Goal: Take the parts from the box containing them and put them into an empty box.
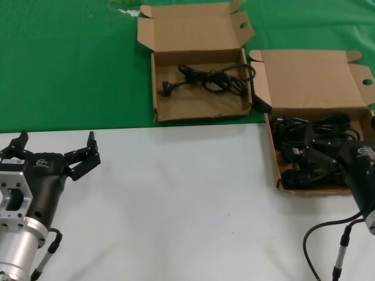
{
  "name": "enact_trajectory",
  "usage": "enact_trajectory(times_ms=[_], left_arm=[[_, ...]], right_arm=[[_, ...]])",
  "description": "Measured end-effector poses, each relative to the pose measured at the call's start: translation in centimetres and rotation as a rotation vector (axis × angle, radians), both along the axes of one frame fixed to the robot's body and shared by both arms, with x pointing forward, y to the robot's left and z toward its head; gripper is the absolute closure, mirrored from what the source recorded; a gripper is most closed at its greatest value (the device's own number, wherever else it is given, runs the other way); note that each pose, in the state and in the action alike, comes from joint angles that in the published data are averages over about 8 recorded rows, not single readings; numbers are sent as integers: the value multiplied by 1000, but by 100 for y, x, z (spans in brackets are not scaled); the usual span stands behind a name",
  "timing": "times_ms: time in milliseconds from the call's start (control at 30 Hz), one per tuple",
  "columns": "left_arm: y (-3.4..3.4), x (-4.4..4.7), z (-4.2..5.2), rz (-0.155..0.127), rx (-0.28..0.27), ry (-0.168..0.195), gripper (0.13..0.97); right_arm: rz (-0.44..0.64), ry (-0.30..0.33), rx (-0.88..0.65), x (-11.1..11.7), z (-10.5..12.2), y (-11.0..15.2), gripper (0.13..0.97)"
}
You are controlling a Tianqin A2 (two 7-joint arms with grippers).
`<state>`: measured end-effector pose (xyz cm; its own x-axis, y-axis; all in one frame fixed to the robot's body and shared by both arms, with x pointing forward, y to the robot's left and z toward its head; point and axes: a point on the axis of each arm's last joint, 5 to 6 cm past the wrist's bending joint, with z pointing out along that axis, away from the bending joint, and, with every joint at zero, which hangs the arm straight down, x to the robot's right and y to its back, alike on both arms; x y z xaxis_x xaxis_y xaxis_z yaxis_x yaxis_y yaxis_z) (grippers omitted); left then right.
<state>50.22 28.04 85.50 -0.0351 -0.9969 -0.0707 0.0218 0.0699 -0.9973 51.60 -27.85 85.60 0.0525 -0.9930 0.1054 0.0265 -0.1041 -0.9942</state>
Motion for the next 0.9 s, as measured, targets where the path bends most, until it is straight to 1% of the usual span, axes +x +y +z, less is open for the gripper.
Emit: enact_trajectory(times_ms=[900], left_arm=[[0, 0, 0, 0, 0, 0, 132]], right_arm=[[0, 0, 0, 0, 0, 0, 130]])
